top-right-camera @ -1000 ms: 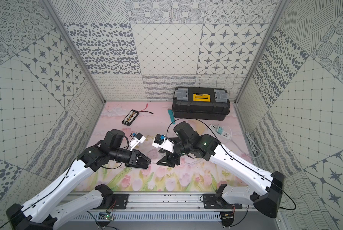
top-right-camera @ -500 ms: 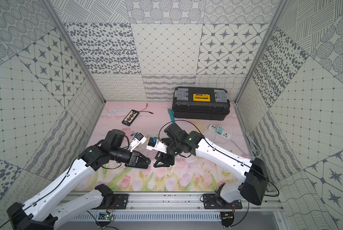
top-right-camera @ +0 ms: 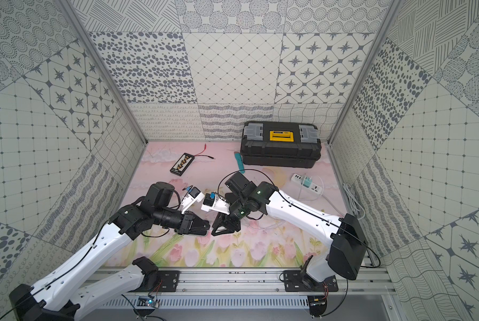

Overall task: Plug the charging cable into the phone
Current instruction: Pick up the charging cable from the center of the board.

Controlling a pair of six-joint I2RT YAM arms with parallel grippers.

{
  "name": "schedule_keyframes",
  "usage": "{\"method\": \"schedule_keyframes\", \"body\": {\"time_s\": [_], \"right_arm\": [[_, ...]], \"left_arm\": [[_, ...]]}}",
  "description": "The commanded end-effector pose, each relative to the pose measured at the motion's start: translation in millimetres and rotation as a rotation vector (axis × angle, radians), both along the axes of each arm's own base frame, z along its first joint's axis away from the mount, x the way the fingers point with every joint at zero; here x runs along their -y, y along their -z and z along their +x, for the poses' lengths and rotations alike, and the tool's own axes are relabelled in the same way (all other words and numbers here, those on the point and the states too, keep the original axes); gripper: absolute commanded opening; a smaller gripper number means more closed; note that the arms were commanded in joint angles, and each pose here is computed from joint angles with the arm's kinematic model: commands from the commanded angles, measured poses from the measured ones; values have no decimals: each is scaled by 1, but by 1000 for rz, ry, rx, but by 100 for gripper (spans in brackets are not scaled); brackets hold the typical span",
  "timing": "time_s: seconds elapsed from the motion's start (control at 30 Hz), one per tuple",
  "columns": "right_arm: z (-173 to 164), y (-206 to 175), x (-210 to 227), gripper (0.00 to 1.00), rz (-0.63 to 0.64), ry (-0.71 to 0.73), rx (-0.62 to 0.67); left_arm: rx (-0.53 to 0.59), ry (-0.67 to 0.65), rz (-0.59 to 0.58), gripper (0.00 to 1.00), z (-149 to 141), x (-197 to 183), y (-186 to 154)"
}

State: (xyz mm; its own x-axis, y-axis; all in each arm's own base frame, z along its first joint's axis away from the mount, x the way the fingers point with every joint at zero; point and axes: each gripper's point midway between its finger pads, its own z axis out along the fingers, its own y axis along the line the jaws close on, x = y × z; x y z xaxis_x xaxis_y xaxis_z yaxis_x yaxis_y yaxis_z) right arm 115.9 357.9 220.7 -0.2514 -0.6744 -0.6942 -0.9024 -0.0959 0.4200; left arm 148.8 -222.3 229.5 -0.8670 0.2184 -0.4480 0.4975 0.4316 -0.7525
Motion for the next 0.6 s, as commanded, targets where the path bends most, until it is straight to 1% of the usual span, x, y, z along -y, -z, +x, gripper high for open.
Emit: {"method": "schedule_keyframes", "body": {"time_s": [0.0, 0.07, 0.43, 0.57], "right_arm": [[1, -13, -10, 31, 51, -29, 8], [0, -14, -11, 29, 57, -36, 5], [0, -10, -14, 28, 56, -45, -11], [1, -7, -14, 21, 52, -47, -13]], "left_arm": [[62, 30, -32, 0, -1, 1, -7], [66, 30, -34, 0, -2, 1, -6], [71, 29, -35, 0, -2, 1, -6], [71, 31, -37, 0, -2, 1, -6]]}}
